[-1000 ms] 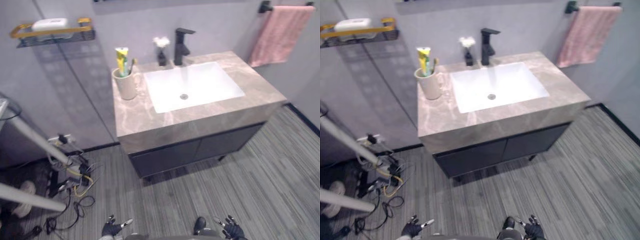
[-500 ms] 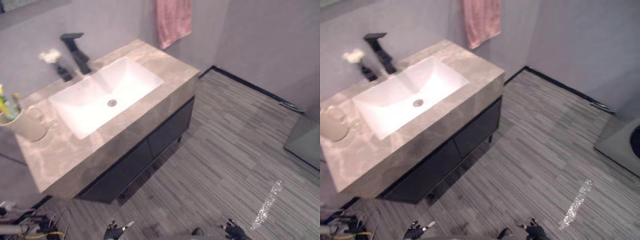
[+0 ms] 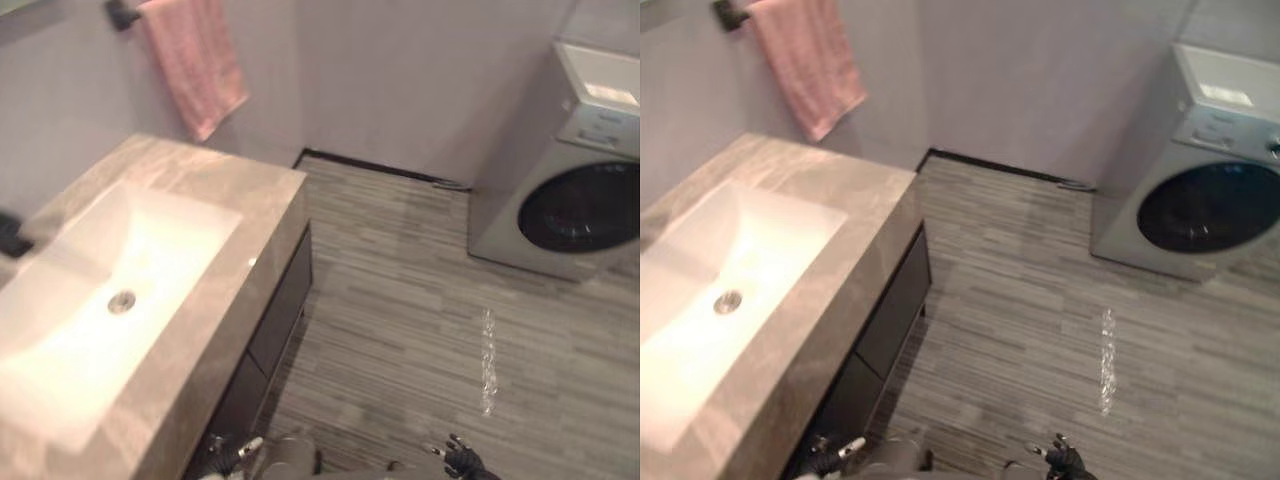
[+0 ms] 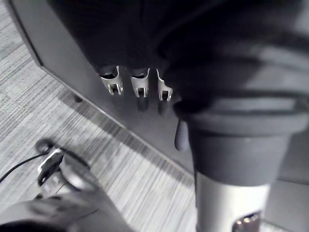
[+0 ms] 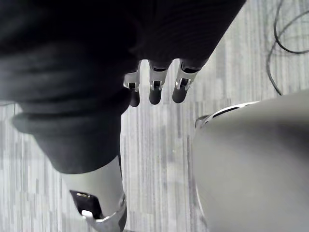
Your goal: Organize washtable
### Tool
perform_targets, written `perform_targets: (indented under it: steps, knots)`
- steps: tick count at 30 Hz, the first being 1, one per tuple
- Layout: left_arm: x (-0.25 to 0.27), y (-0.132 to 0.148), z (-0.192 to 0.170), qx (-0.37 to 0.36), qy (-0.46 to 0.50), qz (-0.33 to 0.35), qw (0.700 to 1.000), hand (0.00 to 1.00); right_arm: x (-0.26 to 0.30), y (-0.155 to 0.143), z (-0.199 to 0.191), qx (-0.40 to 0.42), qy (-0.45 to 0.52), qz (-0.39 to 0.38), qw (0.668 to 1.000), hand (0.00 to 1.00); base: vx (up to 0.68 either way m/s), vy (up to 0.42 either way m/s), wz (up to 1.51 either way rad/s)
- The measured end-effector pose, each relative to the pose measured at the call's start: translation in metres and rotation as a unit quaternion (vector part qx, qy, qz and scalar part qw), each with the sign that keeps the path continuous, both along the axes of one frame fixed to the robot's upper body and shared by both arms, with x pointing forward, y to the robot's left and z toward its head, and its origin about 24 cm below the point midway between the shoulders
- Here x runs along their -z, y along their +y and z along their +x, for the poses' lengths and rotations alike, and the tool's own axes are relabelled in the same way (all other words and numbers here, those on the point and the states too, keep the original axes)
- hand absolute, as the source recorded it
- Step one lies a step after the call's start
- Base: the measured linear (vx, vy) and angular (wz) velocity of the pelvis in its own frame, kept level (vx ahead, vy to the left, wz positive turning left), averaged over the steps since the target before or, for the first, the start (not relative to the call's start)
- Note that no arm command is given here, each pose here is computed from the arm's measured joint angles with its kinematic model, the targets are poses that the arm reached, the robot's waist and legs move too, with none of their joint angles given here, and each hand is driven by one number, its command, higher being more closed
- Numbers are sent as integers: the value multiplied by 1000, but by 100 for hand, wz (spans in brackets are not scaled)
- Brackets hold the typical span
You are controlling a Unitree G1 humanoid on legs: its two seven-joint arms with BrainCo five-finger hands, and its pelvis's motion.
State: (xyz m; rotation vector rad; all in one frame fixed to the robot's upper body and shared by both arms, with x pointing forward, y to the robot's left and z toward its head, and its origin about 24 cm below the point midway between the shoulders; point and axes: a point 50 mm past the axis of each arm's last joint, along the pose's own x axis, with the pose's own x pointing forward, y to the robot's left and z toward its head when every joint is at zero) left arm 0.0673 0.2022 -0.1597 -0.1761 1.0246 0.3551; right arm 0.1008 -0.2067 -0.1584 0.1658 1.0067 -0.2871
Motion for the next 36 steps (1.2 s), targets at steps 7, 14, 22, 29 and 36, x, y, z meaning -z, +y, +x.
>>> perform_targets:
  steps: [7, 14, 22, 29, 36]
  knots:
    - [2, 5, -6, 5, 20, 27, 999, 0, 4, 3, -13, -9, 21, 10, 1000, 0, 120, 152, -114]
    - [4, -17, -4, 15, 16, 4, 1000, 0, 2, -14, -15, -17, 28, -16, 999, 0, 149, 38, -55]
    - [3, -11, -5, 51, 23, 17, 998, 0, 2, -9, -15, -29, 31, -17, 999, 0, 79, 19, -51]
    - [2, -12, 8, 78, 13, 22, 997, 0, 4, -9, -23, -30, 39, -16, 999, 0, 32, -6, -58]
    - [0, 1, 3, 25, 11, 38, 999, 0, 3, 0, -12, -57, 31, -13, 998, 0, 78, 30, -47]
